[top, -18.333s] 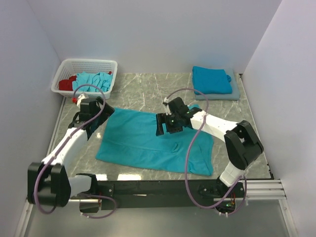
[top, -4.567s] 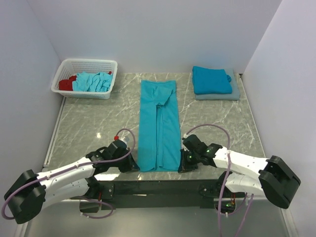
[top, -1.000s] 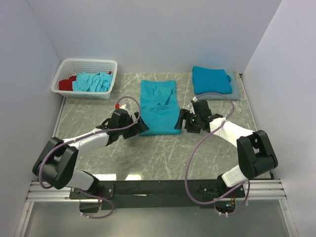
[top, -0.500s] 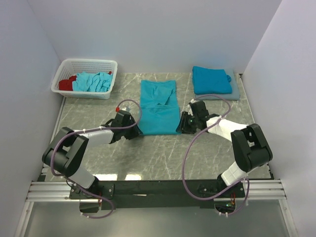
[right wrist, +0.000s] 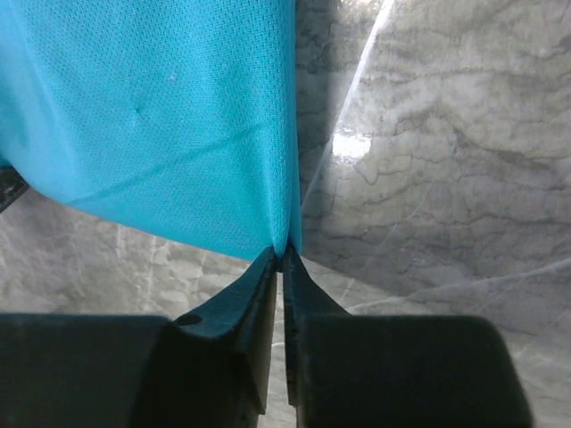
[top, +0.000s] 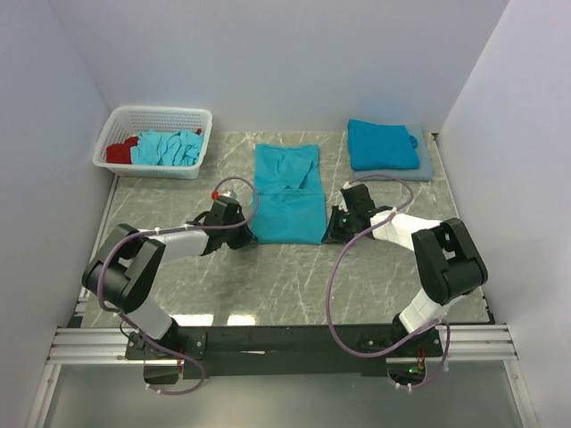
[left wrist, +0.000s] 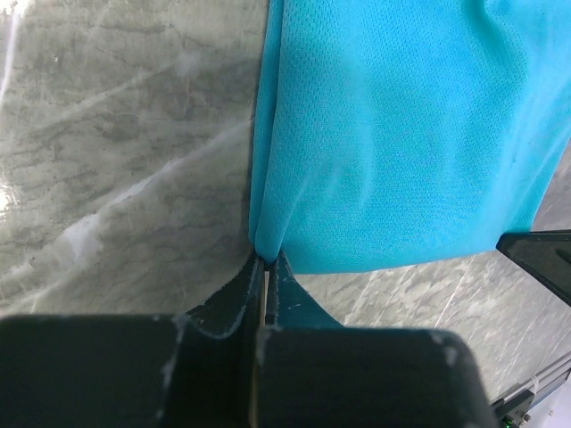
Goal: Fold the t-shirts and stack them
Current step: Fold the tshirt, then neatly place the folded tshirt to the corner
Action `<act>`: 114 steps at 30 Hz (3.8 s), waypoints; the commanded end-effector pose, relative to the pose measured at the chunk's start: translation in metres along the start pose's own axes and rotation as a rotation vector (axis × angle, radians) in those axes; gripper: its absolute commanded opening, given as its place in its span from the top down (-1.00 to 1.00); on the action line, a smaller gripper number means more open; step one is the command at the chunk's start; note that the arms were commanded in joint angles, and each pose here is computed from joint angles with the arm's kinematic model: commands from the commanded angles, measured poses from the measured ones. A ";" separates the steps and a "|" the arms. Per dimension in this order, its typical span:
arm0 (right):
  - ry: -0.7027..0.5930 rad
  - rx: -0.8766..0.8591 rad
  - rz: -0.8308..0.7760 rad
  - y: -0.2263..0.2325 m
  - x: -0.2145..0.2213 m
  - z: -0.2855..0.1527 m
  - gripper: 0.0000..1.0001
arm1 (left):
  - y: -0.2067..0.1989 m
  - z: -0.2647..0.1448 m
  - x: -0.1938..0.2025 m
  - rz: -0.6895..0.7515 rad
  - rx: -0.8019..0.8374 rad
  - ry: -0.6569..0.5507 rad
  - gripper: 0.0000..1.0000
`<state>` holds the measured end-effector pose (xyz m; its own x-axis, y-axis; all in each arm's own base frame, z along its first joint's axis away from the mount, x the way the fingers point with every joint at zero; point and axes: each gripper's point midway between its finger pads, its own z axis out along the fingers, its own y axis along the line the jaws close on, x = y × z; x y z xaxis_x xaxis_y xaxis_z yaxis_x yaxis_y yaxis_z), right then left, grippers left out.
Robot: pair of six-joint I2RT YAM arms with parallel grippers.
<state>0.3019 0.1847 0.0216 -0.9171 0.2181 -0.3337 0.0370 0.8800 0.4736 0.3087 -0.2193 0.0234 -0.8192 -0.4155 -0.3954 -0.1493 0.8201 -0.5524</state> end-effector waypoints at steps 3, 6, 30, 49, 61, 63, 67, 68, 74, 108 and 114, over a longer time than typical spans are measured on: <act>0.035 -0.063 -0.029 0.005 0.010 -0.001 0.97 | 0.000 -0.006 0.004 0.022 0.010 0.010 0.99; 0.074 -0.043 -0.050 -0.005 0.031 -0.008 1.00 | 0.012 -0.013 0.017 0.013 -0.011 0.028 0.99; -0.023 -0.020 -0.175 0.010 0.077 -0.115 1.00 | -0.044 -0.126 0.060 0.076 0.198 -0.014 0.99; -0.332 -0.039 -0.194 0.059 -0.088 -0.134 1.00 | -0.104 -0.107 -0.085 0.147 0.185 -0.302 0.99; -0.330 -0.058 -0.181 0.058 -0.135 -0.132 1.00 | -0.124 -0.089 -0.135 0.160 0.204 -0.327 0.99; -0.326 -0.074 -0.173 0.059 -0.144 -0.129 1.00 | -0.122 -0.087 -0.144 0.155 0.199 -0.337 0.99; -0.323 -0.085 -0.172 0.060 -0.164 -0.124 1.00 | -0.126 -0.077 -0.160 0.149 0.210 -0.348 0.99; -0.324 -0.089 -0.168 0.059 -0.169 -0.123 1.00 | -0.126 -0.075 -0.164 0.155 0.211 -0.350 0.99; -0.282 -0.116 -0.129 0.053 -0.188 -0.095 1.00 | -0.124 -0.050 -0.187 0.160 0.195 -0.363 0.99; -0.356 -0.095 -0.124 0.043 -0.264 -0.035 -0.86 | -0.136 0.011 -0.234 0.161 0.346 -0.327 -0.81; -0.299 -0.046 -0.024 0.024 -0.219 -0.011 -0.88 | -0.149 0.013 -0.183 0.177 0.416 -0.224 -0.99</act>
<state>0.5004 0.1541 0.1252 -0.7725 0.2728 -0.5735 -0.0574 0.8693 0.4909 0.5104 -0.2442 0.1619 -0.6412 -0.4375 -0.6305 0.1740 0.7173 -0.6747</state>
